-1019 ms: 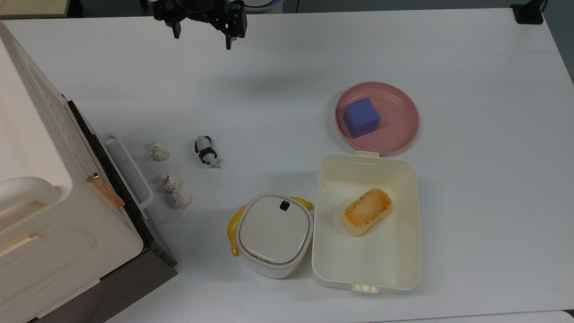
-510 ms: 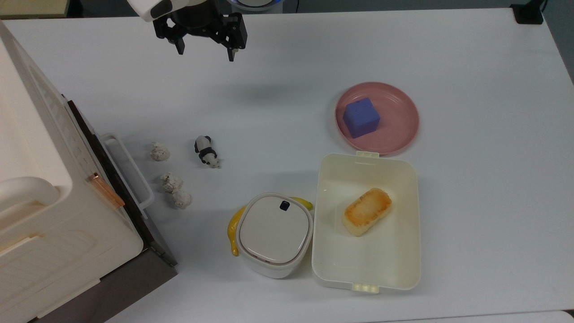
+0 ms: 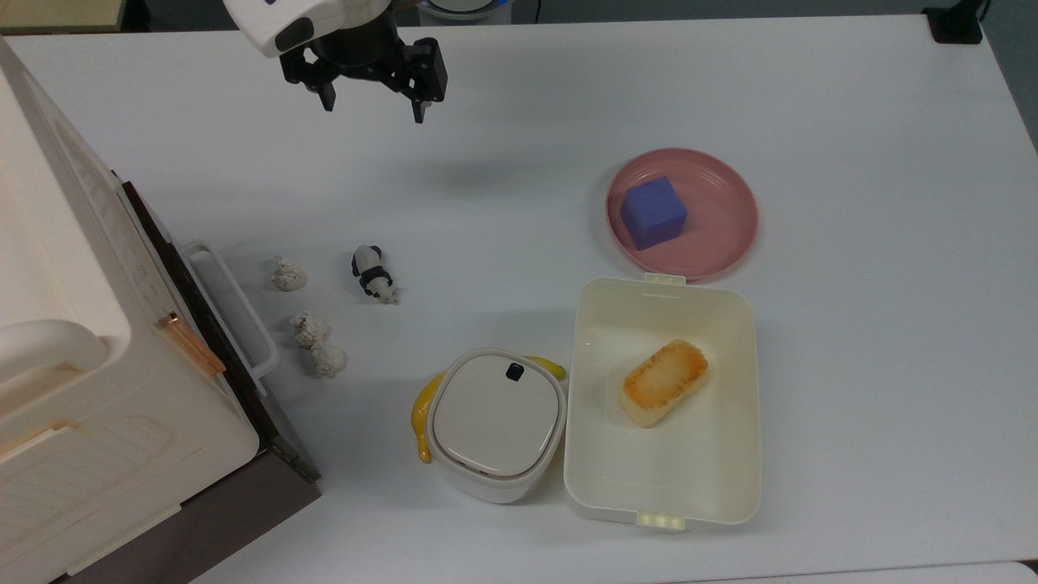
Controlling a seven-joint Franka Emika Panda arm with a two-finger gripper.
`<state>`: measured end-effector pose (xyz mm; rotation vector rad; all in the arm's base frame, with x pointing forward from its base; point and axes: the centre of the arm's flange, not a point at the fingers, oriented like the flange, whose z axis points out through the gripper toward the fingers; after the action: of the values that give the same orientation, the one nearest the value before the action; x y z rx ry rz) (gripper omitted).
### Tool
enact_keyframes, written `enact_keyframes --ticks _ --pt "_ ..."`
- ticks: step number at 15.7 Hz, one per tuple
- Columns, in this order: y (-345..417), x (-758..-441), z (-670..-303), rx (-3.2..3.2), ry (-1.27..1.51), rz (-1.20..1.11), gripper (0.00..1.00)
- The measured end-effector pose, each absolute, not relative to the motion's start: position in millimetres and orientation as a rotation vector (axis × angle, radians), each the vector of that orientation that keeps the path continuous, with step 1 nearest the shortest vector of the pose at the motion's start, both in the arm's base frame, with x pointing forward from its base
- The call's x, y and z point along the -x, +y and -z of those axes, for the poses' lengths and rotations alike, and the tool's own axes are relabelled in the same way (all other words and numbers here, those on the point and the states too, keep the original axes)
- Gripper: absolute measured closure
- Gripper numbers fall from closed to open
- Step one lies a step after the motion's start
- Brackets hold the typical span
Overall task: Slide the drawer open
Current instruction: 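Move the gripper toward the drawer handle of the cream cabinet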
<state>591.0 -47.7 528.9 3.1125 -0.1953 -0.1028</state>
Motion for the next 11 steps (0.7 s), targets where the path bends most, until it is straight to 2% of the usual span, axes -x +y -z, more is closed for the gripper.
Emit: enact_keyframes --ticks 4,7,11 --pt "-48 -592 -526 -3.113 -0.191 0.109 0.00" --pt "-49 -602 -529 -3.105 -0.151 -0.004 0.00" --pt "-66 -610 -522 -3.020 0.116 -0.035 0.03"
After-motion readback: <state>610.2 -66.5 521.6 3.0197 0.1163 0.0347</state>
